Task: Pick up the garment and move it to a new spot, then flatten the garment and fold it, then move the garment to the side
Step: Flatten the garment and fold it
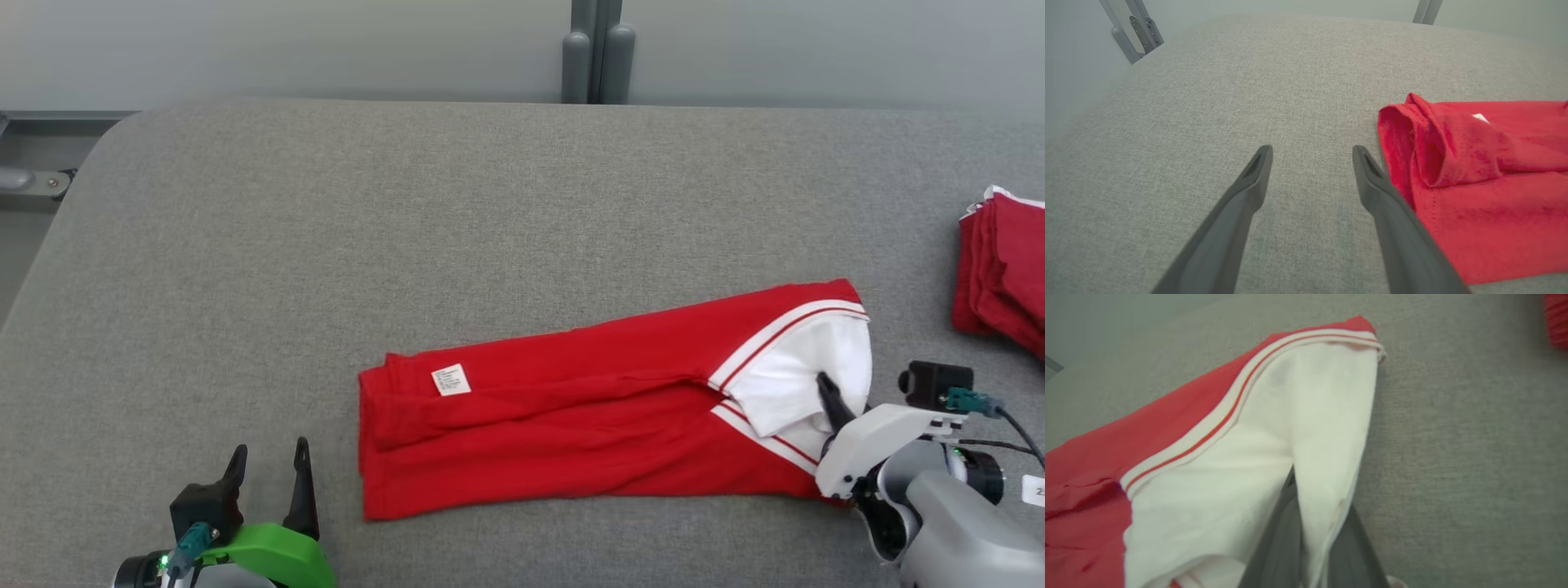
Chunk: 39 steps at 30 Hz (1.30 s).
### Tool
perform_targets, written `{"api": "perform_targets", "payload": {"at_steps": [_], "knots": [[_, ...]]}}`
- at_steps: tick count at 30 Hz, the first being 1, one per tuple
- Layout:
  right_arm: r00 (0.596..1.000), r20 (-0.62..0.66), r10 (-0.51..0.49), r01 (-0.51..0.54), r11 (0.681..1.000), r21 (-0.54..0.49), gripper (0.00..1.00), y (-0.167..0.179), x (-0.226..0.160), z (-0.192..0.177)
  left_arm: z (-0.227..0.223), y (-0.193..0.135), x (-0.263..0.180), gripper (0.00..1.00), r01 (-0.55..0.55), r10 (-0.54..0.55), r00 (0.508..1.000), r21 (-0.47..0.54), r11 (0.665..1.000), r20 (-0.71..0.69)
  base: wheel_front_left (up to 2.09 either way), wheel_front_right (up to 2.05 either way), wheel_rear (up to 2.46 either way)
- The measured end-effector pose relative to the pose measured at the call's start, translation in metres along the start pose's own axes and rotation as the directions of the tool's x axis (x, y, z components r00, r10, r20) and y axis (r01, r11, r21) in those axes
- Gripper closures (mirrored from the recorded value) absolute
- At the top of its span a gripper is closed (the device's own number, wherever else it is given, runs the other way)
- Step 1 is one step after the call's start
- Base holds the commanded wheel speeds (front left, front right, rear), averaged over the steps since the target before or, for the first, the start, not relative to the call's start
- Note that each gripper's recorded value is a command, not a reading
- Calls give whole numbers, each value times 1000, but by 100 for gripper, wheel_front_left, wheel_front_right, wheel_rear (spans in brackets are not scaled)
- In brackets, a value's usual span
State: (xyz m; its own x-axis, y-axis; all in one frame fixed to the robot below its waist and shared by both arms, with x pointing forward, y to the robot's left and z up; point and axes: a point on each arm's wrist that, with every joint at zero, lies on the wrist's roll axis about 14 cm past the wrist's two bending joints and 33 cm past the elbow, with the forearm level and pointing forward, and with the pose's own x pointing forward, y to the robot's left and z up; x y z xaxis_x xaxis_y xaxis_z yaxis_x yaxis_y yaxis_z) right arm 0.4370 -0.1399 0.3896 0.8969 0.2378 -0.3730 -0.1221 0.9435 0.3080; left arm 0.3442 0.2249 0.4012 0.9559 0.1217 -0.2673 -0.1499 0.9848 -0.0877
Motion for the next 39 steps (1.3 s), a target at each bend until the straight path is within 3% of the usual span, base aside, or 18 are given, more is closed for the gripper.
{"api": "perform_targets", "payload": {"at_steps": [3, 6, 13, 18, 23, 37, 38, 39], "knots": [[998, 47, -37, 37, 999, -9, 100, -20, -5, 19, 1, -6, 1, 0, 18, -18, 1000, 1, 1000, 3, 0, 0, 0], [995, 98, -14, 17, 999, -33, 100, -17, -8, 37, 2, -12, 3, 0, 30, -30, 1000, 0, 1000, 5, 0, 0, 0], [963, 188, 195, -176, 978, -113, 100, 52, -12, 65, 3, -21, 1, 0, 57, -57, 998, -16, 998, 10, 0, 0, 0], [910, 140, 390, -367, 916, -162, 100, 126, -22, 55, 4, -24, -3, 0, 64, -64, 998, -23, 998, 18, 0, 0, 0], [850, 54, 524, -506, 841, -192, 100, 182, -31, 35, 4, -18, -11, 0, 45, -45, 999, -32, 998, 22, 0, 0, 0], [747, -124, 653, -660, 706, -257, 100, 270, -22, -9, -14, 17, -47, 0, -67, 67, 998, -68, 995, -3, 0, 0, 0], [743, -131, 656, -665, 701, -259, 83, 275, -20, -11, -14, 20, -50, 0, -77, 77, 997, -72, 994, -3, 0, 0, 0], [738, -139, 661, -670, 693, -267, 10, 279, -19, -13, -15, 23, -52, 0, -87, 87, 996, -76, 993, -4, 0, 0, 0]]}}
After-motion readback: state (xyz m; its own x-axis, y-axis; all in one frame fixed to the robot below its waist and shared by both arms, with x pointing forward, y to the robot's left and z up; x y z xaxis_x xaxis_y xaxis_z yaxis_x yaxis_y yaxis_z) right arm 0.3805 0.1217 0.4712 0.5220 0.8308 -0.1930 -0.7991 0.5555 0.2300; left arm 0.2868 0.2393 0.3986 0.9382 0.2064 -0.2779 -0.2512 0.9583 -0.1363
